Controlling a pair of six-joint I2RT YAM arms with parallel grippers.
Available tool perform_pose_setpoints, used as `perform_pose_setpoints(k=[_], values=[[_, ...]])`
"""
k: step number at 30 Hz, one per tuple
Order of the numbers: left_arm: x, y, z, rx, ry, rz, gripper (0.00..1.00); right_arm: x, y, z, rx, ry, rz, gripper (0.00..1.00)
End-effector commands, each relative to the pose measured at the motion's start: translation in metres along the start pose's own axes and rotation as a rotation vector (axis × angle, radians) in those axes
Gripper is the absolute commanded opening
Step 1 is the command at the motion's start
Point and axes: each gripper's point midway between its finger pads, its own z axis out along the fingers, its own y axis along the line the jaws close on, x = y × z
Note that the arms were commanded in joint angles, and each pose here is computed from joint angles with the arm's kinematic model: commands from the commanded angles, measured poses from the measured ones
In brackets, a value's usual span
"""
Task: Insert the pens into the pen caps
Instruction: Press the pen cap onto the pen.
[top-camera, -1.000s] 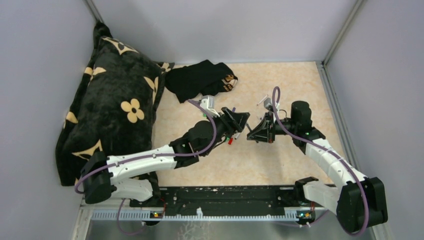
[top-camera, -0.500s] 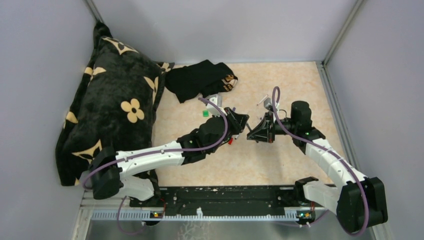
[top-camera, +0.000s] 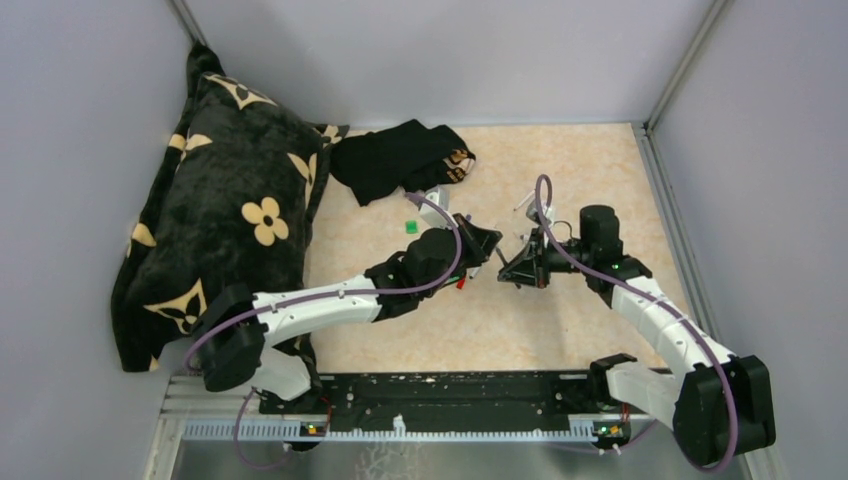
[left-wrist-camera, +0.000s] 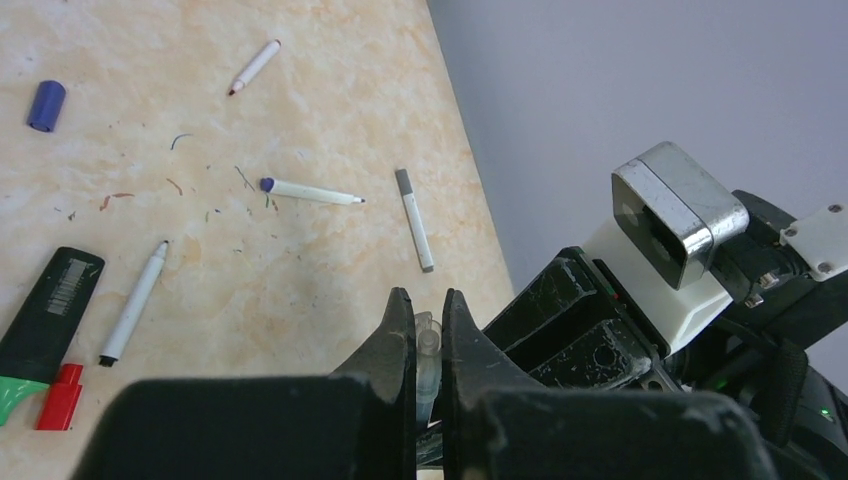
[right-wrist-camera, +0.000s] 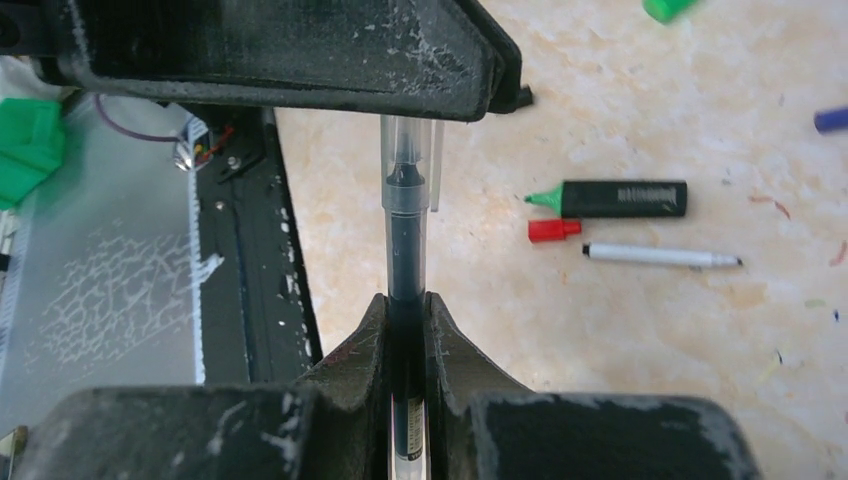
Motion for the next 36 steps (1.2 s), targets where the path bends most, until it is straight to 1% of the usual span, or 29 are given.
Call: perform_pose_setpoints(k=[1, 4, 8, 10, 12, 15, 18, 21, 23, 24, 27, 28, 32, 33, 36], values=[[0.107, 0.022, -0.022, 0.02, 0.395, -0.018, 0.0, -0.073, -0.01, -0.006, 0.127, -0.118, -0.268, 0.0], [0.128, 0.028, -0.033, 0.06, 0.469, -0.016, 0.0, -0.085, -0.013, -0.006, 0.145, -0.147, -0.258, 0.0], [0.148, 0.021, -0.051, 0.191, 0.559, -0.072, 0.0, -0.089, 0.004, 0.0, -0.007, -0.181, -0.211, 0.0], [0.151, 0.016, -0.057, 0.234, 0.582, -0.09, 0.0, -0.09, 0.007, 0.001, -0.031, -0.193, -0.216, 0.0], [0.151, 0.012, -0.06, 0.254, 0.594, -0.093, 0.0, -0.092, -0.004, 0.001, 0.03, -0.198, -0.227, 0.0], [0.153, 0.013, -0.061, 0.249, 0.605, -0.09, 0.0, -0.095, -0.029, -0.004, 0.183, -0.193, -0.229, 0.0], [0.156, 0.012, -0.061, 0.27, 0.616, -0.093, 0.0, -0.093, -0.038, -0.009, 0.243, -0.186, -0.254, 0.0], [0.164, 0.01, -0.064, 0.295, 0.658, -0.091, 0.0, -0.1, -0.062, -0.021, 0.402, -0.166, -0.315, 0.0], [0.167, 0.014, -0.066, 0.293, 0.669, -0.08, 0.0, -0.107, -0.07, -0.03, 0.465, -0.182, -0.31, 0.0], [0.168, 0.017, -0.067, 0.289, 0.672, -0.074, 0.0, -0.11, -0.066, -0.031, 0.432, -0.201, -0.285, 0.0], [0.169, 0.022, -0.068, 0.281, 0.676, -0.048, 0.0, -0.111, -0.033, -0.026, 0.177, -0.276, -0.174, 0.0], [0.169, 0.023, -0.067, 0.281, 0.676, -0.045, 0.0, -0.111, -0.027, -0.025, 0.146, -0.289, -0.179, 0.0], [0.167, 0.015, -0.066, 0.321, 0.66, -0.063, 0.0, -0.104, -0.044, -0.027, 0.24, -0.266, -0.181, 0.0], [0.165, 0.012, -0.065, 0.336, 0.65, -0.069, 0.0, -0.1, -0.043, -0.027, 0.23, -0.259, -0.179, 0.0], [0.159, 0.004, -0.062, 0.365, 0.625, -0.075, 0.0, -0.085, -0.019, -0.017, 0.088, -0.227, -0.202, 0.0]])
